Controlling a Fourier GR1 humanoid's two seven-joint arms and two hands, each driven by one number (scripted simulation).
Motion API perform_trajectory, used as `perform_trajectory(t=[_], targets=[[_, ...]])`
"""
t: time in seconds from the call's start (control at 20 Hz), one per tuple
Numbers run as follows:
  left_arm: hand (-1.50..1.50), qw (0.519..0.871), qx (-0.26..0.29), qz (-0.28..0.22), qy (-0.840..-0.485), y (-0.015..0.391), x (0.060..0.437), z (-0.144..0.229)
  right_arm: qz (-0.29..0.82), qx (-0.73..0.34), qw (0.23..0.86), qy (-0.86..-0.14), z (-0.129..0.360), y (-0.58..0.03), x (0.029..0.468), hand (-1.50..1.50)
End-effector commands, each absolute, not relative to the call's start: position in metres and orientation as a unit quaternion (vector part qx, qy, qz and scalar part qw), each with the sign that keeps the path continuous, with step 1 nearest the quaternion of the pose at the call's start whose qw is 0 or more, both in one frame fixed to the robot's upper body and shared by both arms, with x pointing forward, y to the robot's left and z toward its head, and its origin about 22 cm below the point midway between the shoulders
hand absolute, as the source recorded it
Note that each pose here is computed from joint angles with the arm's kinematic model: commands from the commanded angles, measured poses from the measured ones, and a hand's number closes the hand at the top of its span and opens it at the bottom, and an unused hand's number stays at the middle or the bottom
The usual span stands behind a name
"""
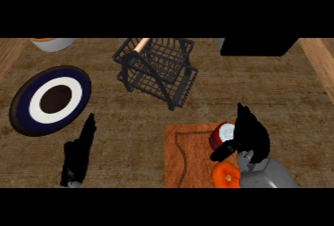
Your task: Pick the can from the cutting board and place it in the tiered basket
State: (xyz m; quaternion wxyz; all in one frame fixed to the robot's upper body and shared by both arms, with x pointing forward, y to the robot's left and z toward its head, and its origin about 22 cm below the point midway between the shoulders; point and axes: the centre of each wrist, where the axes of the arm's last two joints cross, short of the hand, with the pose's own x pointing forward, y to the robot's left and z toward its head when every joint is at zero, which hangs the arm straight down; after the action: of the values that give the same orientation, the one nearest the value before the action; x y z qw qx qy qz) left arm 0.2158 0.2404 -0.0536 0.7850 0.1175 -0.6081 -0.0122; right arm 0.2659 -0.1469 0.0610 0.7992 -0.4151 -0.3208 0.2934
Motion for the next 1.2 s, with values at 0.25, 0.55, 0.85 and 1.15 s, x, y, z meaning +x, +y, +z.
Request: perform_trajectory(t=[0.25,0.55,0.85,1.15], targets=[[0.00,0.787,0.116,-0.014,-0.606,0.243,0.218,-0.053,0.268,-0.418,0.843,-0.204,0.067,-0.128,0.281,-1.50],[0.00,0.790,0.114,-0.010,-0.603,0.247,0.219,-0.053,0.273,-0.408,0.850,-0.193,0.054,-0.135,0.274,-1.50],[0.00,0.786,0.118,-0.004,-0.606,0.246,0.202,-0.062,0.274,-0.414,0.844,-0.202,0.035,-0.130,0.270,1.50],[0.00,0.791,0.123,-0.015,-0.599,0.247,0.194,-0.056,0.308,-0.421,0.822,-0.228,0.024,-0.135,0.275,1.50]])
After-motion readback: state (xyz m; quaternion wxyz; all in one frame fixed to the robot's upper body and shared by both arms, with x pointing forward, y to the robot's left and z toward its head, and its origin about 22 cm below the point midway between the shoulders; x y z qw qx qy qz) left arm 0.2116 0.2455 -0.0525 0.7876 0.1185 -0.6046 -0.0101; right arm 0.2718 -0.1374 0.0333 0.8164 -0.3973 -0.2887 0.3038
